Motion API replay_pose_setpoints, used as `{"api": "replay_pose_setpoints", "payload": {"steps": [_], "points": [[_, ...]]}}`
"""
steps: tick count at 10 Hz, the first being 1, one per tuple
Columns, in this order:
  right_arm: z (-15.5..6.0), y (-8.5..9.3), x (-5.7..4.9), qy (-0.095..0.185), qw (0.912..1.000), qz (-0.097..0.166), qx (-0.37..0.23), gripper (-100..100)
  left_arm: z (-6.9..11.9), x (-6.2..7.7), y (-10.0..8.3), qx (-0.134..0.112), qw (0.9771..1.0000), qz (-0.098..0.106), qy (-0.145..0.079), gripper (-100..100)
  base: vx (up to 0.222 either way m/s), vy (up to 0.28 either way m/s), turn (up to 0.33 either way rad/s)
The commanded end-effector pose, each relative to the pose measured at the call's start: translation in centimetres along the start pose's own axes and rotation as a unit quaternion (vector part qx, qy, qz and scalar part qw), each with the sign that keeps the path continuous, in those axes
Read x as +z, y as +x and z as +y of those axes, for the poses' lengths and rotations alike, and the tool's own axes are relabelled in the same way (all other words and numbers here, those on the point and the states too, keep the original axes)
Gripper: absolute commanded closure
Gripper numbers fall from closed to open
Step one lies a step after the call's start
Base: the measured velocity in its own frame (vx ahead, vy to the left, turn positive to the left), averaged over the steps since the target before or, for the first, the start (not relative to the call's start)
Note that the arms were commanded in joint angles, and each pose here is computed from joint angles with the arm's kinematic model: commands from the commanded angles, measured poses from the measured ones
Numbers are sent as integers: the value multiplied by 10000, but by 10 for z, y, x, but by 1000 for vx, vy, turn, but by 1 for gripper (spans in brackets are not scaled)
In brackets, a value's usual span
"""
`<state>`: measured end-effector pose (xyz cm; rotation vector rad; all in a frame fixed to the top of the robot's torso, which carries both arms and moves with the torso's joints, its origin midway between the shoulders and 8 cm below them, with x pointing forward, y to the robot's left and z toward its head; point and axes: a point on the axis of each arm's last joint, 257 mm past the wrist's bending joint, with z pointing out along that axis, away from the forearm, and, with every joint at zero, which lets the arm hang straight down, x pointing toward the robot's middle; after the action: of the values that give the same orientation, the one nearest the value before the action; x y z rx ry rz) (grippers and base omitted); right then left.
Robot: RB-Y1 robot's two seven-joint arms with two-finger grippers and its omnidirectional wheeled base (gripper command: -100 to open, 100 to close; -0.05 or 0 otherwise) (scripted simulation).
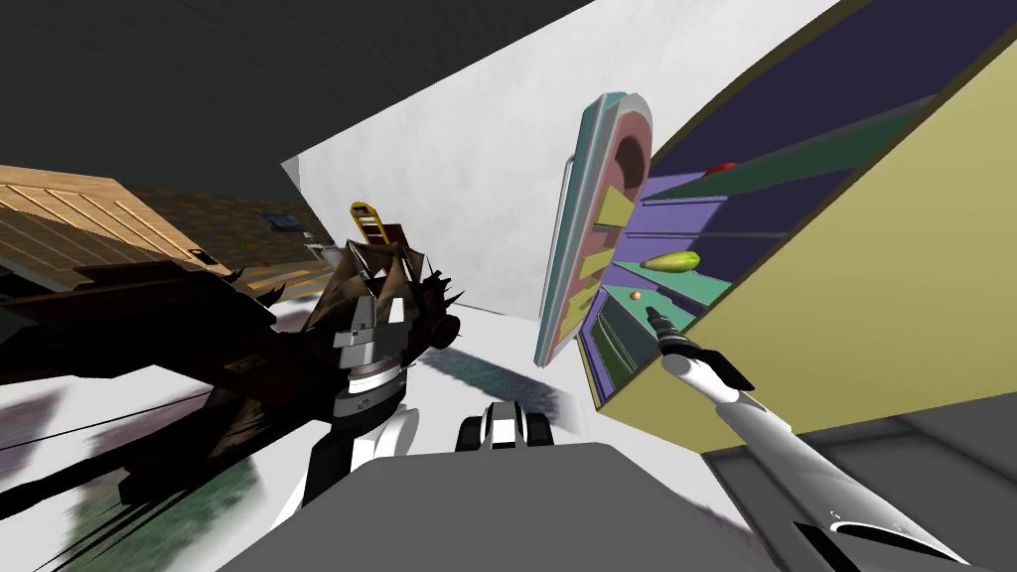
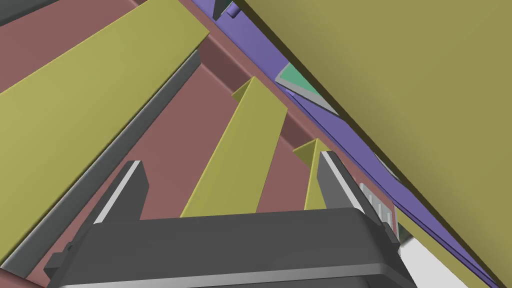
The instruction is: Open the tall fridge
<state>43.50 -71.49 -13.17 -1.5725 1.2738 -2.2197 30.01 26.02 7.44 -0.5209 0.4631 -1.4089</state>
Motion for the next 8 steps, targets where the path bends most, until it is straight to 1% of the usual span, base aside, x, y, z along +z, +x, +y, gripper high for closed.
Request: {"api": "replay_pose_setpoints", "payload": {"steps": [1,2,3,4,5,6,7,8], "points": [[5,26,13,-92,9998,159,32,-100,0,0,0,1,10000,0,0,0,-17,25,-29],[13,26,12,-164,9997,166,14,-100,0,0,0,1,10000,0,-1,0,-4,6,-2],[17,63,21,-271,9990,343,86,-100,0,0,0,1,10000,0,-1,0,-28,63,278],[13,66,22,-235,9990,376,109,-100,0,0,0,1,10000,0,0,0,-34,61,158],[24,68,20,-339,9986,388,89,-100,0,0,0,1,10000,0,-1,0,-23,24,-33],[25,106,27,-418,9972,589,195,-100,0,0,0,2,10000,0,-1,0,-48,53,225],[33,109,25,-501,9967,613,189,-100,0,0,0,1,10000,0,0,0,-53,56,167],[33,106,25,-503,9968,588,176,-100,0,0,0,1,10000,0,-1,0,-25,32,2]]}}
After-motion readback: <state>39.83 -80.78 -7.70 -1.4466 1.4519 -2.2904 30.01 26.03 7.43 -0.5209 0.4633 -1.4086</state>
